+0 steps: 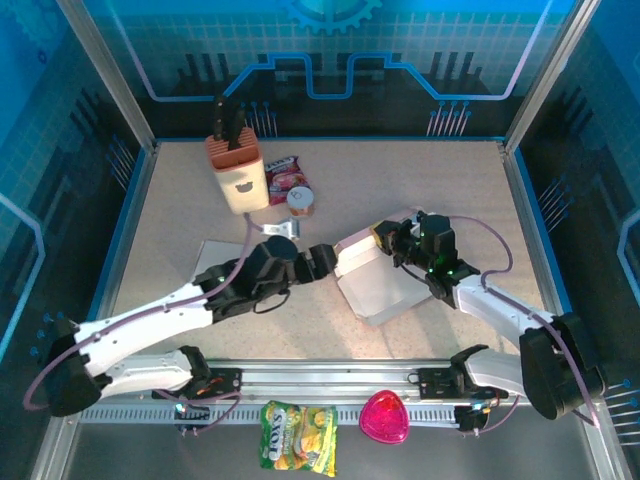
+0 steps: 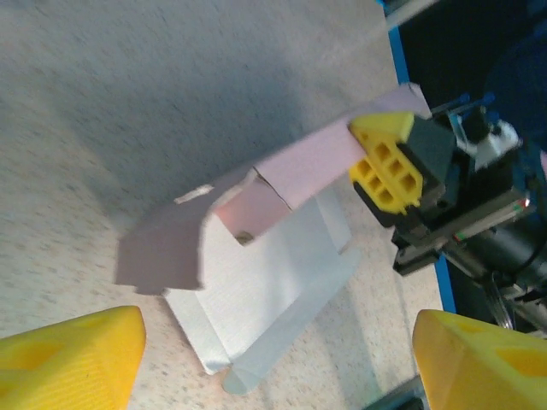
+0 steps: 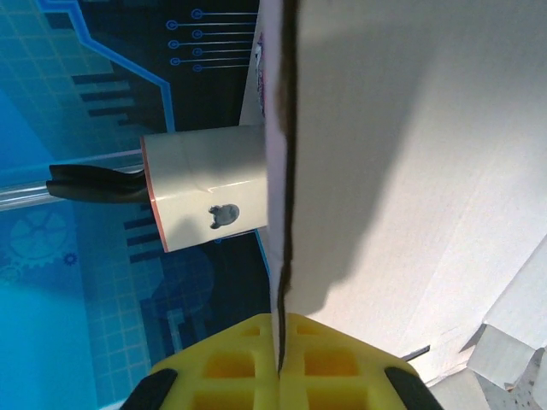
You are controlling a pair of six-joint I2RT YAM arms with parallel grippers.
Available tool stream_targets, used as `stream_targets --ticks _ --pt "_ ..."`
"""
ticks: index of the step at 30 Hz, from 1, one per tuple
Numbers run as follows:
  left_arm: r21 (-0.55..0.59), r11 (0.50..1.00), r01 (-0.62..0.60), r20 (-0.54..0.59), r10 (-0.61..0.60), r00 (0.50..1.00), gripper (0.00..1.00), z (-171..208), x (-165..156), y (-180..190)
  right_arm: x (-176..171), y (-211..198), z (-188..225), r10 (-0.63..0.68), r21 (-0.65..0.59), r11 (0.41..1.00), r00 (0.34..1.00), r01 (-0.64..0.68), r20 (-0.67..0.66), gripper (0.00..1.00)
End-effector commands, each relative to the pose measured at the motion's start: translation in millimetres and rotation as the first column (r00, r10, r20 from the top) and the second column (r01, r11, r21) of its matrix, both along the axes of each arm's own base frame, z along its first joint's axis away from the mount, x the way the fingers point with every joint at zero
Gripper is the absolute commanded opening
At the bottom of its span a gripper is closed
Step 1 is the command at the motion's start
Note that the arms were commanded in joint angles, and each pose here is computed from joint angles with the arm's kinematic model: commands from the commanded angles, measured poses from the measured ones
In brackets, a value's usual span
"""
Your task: Fold the paper box
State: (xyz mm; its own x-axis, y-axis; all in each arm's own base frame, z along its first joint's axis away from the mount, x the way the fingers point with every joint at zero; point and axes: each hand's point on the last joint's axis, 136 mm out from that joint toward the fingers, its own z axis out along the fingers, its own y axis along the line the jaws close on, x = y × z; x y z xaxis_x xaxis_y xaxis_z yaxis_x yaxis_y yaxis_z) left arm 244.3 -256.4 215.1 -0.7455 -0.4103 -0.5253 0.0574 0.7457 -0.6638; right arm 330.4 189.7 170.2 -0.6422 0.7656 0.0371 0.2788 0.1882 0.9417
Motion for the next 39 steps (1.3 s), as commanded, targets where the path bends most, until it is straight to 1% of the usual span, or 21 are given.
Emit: stream_targets --ticks 1,4,6,7,8,11,19,24,25,27,29,32,36,39 --pt "0.179 0.983 -0.042 -0.033 0.049 0.998 0.71 -42.8 -0.8 47.7 4.9 3.4 -6.3 -0.001 -0.014 1.000 0.998 0.001 0.055 0.00" --pt "0.190 0.982 -0.019 -0.008 0.020 1.000 0.57 -54.9 7.1 59.6 7.2 6.7 -15.5 0.013 -0.015 1.000 0.998 -0.012 0.066 0.00" --pt "0.220 0.976 -0.006 0.006 0.005 1.000 0.45 -64.0 13.3 64.7 9.4 8.7 -19.1 0.020 -0.010 1.000 0.996 -0.019 0.090 0.00" --pt "0.237 0.971 0.001 0.009 -0.003 1.000 0.41 -69.7 16.2 66.5 10.8 9.4 -19.9 0.023 -0.006 1.000 0.994 -0.023 0.108 0.00" --pt "0.248 0.969 0.017 0.013 -0.021 1.000 0.39 -75.1 18.9 65.9 11.5 11.1 -21.0 0.031 -0.001 1.000 0.992 -0.031 0.119 0.00" --pt "0.272 0.961 0.059 0.040 -0.072 0.997 0.38 -86.9 27.5 60.4 12.3 13.1 -27.4 0.042 0.010 0.999 0.991 -0.044 0.131 0.00" --pt "0.363 0.925 0.112 0.115 -0.163 0.980 0.41 -115.0 50.5 46.7 12.5 12.6 -37.1 0.046 0.039 0.998 0.991 -0.052 0.127 0.00" --pt "0.410 0.900 0.150 0.116 -0.215 0.970 0.33 -129.2 62.9 35.4 12.3 12.5 -33.7 0.051 0.045 0.997 0.991 -0.056 0.124 0.00" --pt "0.415 0.895 0.165 0.119 -0.233 0.965 0.33 -132.4 64.1 31.8 12.2 12.5 -32.6 0.051 0.045 0.997 0.991 -0.057 0.125 0.00" --pt "0.415 0.889 0.194 0.134 -0.270 0.953 0.37 -135.0 65.7 24.7 11.8 12.7 -31.5 0.055 0.044 0.997 0.991 -0.061 0.121 0.00" --pt "0.409 0.881 0.237 0.163 -0.326 0.931 0.41 -134.7 63.7 16.1 12.0 12.7 -29.3 0.057 0.045 0.997 0.991 -0.063 0.122 0.00" --pt "0.417 0.870 0.263 0.216 -0.376 0.901 0.45 -130.7 58.0 9.1 13.0 11.9 -27.0 0.057 0.043 0.997 0.991 -0.063 0.122 0.00" --pt "0.425 0.861 0.280 0.270 -0.415 0.869 0.45 -126.8 55.1 4.8 12.2 12.7 -27.2 0.063 0.044 0.997 0.991 -0.069 0.118 0.00" --pt "0.432 0.846 0.313 0.284 -0.457 0.843 0.45 -127.6 52.0 -3.5 12.8 12.3 -26.6 0.060 0.045 0.997 0.991 -0.065 0.117 0.00"
